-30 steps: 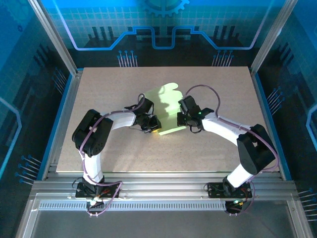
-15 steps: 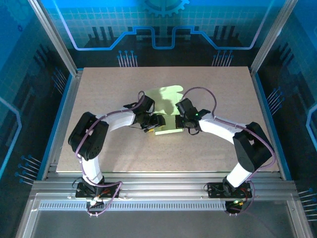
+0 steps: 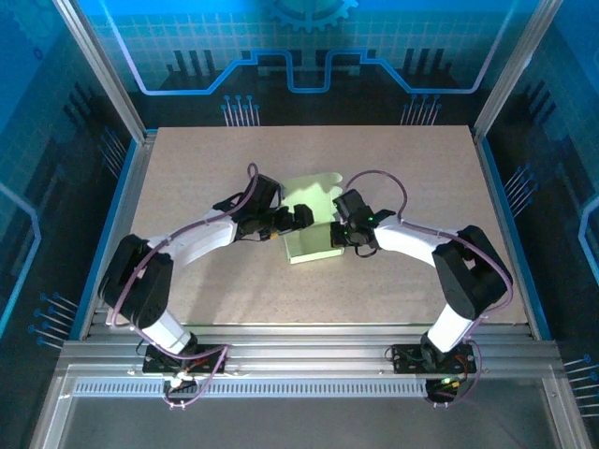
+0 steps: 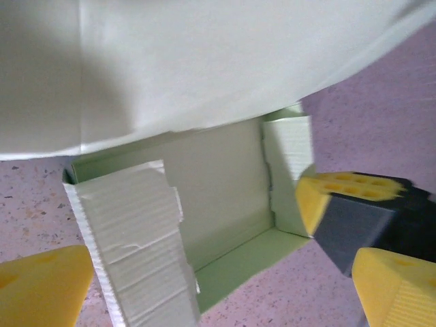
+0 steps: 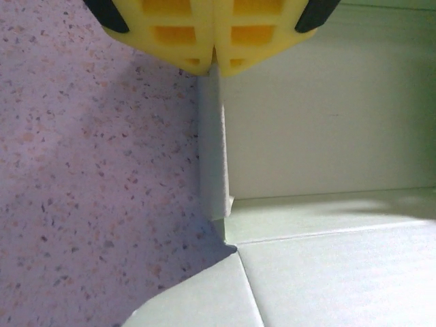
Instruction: Fold the paper box
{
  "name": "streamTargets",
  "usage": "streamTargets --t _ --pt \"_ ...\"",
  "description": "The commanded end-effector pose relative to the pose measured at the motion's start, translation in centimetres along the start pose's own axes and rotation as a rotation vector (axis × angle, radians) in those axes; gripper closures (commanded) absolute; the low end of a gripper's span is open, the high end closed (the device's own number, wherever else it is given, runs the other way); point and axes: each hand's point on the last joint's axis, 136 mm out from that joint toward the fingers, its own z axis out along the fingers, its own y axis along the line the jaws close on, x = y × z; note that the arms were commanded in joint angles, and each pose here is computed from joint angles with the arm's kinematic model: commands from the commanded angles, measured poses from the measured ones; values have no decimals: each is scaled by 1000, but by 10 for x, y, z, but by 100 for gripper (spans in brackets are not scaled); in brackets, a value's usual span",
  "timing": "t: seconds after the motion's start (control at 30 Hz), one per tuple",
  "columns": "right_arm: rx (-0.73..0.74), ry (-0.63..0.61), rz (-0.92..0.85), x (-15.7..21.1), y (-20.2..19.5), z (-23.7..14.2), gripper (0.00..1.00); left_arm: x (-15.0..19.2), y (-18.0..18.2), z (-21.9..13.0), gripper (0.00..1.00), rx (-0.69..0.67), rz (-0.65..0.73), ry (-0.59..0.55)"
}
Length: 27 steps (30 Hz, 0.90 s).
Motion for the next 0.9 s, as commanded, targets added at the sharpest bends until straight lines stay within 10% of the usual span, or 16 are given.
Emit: streamTargets --t 0.0,0.2,0.47,0.87 --pt "-28 10 41 1 -1 5 100 -14 1 -17 1 26 0 -79" --pt "-26 21 62 0 -4 6 100 -3 39 -27 15 -32 -117 -111" --pt "-28 27 65 -1 -2 8 100 25 46 0 59 -13 -217 -9" --pt "-23 21 70 -1 -3 3 100 31 37 25 73 6 -229 62"
